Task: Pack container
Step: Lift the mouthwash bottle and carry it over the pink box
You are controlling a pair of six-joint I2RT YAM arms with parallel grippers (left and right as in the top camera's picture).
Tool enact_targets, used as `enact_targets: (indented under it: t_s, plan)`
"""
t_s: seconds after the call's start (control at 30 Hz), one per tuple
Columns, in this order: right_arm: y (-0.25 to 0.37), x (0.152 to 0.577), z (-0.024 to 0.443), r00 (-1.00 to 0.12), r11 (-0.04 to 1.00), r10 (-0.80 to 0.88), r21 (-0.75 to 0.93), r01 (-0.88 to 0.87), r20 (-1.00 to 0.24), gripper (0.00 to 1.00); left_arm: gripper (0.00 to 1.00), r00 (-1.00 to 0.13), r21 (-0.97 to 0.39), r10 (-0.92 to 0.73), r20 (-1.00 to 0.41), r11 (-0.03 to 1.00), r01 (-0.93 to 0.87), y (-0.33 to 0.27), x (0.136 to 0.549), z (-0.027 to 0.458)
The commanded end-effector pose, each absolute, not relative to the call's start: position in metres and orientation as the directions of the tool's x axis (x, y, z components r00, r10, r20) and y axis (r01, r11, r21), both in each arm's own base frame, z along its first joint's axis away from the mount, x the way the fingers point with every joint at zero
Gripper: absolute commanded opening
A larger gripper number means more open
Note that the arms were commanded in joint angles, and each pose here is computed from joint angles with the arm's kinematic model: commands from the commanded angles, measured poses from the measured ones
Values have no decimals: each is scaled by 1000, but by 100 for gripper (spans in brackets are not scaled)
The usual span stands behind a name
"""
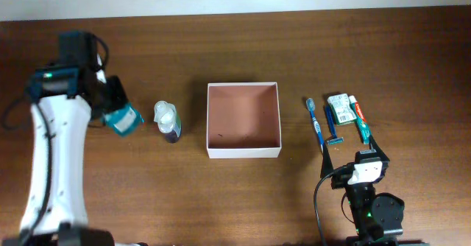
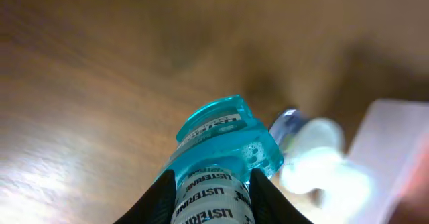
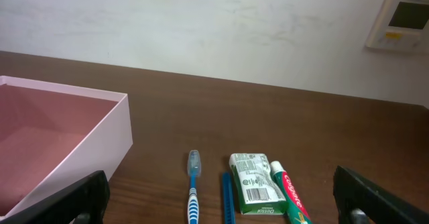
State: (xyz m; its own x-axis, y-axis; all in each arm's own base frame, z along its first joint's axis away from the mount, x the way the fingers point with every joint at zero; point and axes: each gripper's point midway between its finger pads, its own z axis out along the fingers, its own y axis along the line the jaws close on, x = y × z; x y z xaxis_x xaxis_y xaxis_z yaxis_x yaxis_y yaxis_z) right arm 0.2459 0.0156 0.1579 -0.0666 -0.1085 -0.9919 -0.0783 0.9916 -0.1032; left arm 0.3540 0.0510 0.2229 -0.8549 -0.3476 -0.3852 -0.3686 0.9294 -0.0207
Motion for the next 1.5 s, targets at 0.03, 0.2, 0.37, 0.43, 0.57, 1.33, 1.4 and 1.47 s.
enact_targets:
  t_s: [0.03, 0.2, 0.37, 0.43, 0.57, 1.33, 1.4, 1.47]
  plan:
    - [15, 246, 157, -65, 992, -107, -102, -76, -992, 98, 25, -756, -53, -314, -574, 936, -349, 54, 347, 309]
    - [15, 246, 157, -65, 992, -107, -102, -76, -992, 98, 25, -704, -146, -284, -650, 957, -251, 35, 345, 355]
    - [15, 246, 157, -65, 992, -107, -102, -76, -992, 98, 25, -705, -273, -248, -665, 959, -79, -3, 346, 376]
    - [15, 246, 157, -65, 992, -107, -102, -76, -992, 98, 25, -712, -302, -231, -663, 953, -29, -17, 346, 378]
    - [15, 246, 157, -65, 992, -107, -102, -76, -992, 98, 25, -723, -312, -175, -668, 948, 59, -46, 345, 380]
    - [15, 246, 157, -65, 992, -107, -102, -76, -992, 98, 24, -686, -193, 192, -702, 876, 442, -216, 363, 347]
    - [15, 246, 157, -65, 992, -107, -102, -76, -992, 98, 24, -700, -167, 200, -686, 893, 419, -216, 373, 334]
    - [15, 246, 157, -65, 992, -107, -102, -76, -992, 98, 24, -715, -164, 207, -668, 896, 413, -219, 381, 321]
